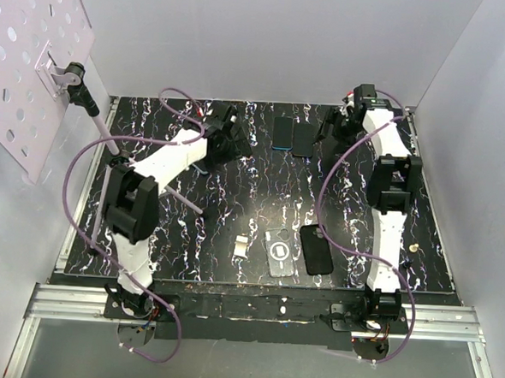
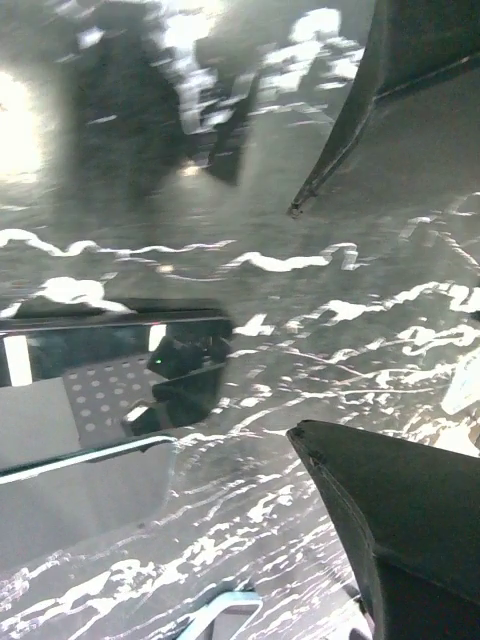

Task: Take the phone out of the phone case
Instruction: Place the phone at the center of the board, then pick up the phone at the center of the board.

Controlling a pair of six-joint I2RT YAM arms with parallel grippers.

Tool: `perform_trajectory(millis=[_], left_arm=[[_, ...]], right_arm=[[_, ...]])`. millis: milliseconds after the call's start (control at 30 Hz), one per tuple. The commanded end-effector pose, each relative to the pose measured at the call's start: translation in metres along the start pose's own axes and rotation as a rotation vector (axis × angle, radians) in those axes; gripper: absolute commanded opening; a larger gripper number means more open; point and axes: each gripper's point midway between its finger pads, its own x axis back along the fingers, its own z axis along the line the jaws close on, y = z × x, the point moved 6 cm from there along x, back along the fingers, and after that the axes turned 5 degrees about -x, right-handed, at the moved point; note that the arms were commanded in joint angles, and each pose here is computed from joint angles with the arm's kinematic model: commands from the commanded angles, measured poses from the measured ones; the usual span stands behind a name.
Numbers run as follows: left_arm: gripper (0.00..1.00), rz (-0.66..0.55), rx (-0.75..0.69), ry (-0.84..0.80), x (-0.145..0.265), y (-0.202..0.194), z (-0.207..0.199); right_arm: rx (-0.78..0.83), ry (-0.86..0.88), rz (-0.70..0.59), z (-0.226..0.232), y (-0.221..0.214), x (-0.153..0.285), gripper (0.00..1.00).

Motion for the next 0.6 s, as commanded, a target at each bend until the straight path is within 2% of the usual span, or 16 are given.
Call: perform_trajectory(millis=[0, 133, 267, 433, 567], left_arm=[[0.98, -0.119, -0.03, 0.352, -0.009, 0.046, 0.035], [0.98, -0.069, 0.051, 0.486, -0.031, 0.064, 0.058], [0.98, -0.05, 0.142, 0.6, -0.044, 0.073, 0.084], [0.98, -0.083, 0.217, 0.594, -0.046, 0.073, 0.094], [0.98, -0.052, 0.316, 0.524, -0.061, 0.063, 0.103]], right_arm=[[0.036, -0.016, -0.13, 0.047, -0.029, 0.102, 0.86], [0.136, 0.1, -0.209, 0.086, -0.079, 0.149, 0.87], [0.191, 0.235, -0.254, 0.105, -0.127, 0.189, 0.87], [0.236, 0.279, -0.344, 0.103, -0.164, 0.226, 0.86], [0.271, 0.262, -0.398, 0.097, -0.18, 0.245, 0.86]])
